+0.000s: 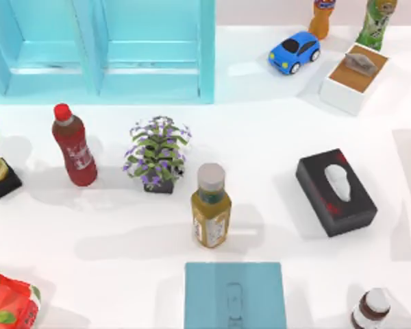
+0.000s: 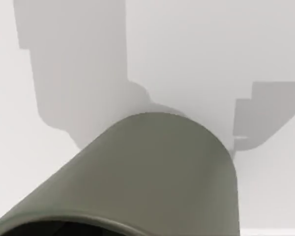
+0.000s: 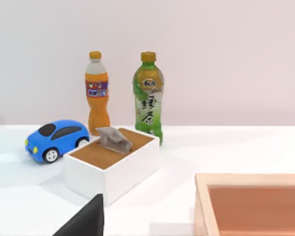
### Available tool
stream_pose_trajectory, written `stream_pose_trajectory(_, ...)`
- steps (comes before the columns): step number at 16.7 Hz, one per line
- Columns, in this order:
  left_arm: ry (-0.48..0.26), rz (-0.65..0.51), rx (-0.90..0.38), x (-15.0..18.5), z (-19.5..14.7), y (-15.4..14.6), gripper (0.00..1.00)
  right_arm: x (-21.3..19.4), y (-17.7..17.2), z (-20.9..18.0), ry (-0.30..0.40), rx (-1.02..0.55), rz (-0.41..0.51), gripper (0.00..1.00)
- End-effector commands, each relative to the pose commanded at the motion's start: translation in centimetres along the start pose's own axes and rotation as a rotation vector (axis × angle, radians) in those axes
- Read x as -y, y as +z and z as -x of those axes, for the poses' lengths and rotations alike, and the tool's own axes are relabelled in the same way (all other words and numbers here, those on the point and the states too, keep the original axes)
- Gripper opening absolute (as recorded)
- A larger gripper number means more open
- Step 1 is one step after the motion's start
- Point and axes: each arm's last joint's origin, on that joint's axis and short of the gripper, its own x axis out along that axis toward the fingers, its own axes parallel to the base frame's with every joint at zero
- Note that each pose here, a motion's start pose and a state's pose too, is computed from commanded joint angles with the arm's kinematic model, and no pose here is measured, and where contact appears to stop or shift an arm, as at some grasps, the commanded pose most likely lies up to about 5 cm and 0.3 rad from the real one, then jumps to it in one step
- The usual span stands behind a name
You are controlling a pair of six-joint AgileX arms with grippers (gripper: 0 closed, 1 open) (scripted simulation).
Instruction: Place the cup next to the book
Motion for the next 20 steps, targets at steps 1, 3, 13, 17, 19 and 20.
stream_pose_trajectory(1, 0.000, 0.000, 0.000, 0.00, 0.00, 0.00, 1.00, 0.00, 0.00, 0.00, 0.000, 0.000, 0.000, 1.00)
stream_pose_trajectory(3, 0.000, 0.000, 0.000, 0.00, 0.00, 0.00, 1.00, 0.00, 0.00, 0.00, 0.000, 0.000, 0.000, 1.00)
stream_pose_trajectory(13, 0.000, 0.000, 0.000, 0.00, 0.00, 0.00, 0.25, 0.00, 0.00, 0.00, 0.000, 0.000, 0.000, 1.00)
stream_pose_trajectory(17, 0.000, 0.000, 0.000, 0.00, 0.00, 0.00, 0.00, 0.00, 0.00, 0.00, 0.000, 0.000, 0.000, 1.00)
stream_pose_trajectory(19, 0.000, 0.000, 0.000, 0.00, 0.00, 0.00, 0.00, 0.00, 0.00, 0.00, 0.000, 0.000, 0.000, 1.00)
stream_pose_trajectory(20, 0.000, 0.000, 0.000, 0.00, 0.00, 0.00, 0.00, 0.00, 0.00, 0.00, 0.000, 0.000, 0.000, 1.00)
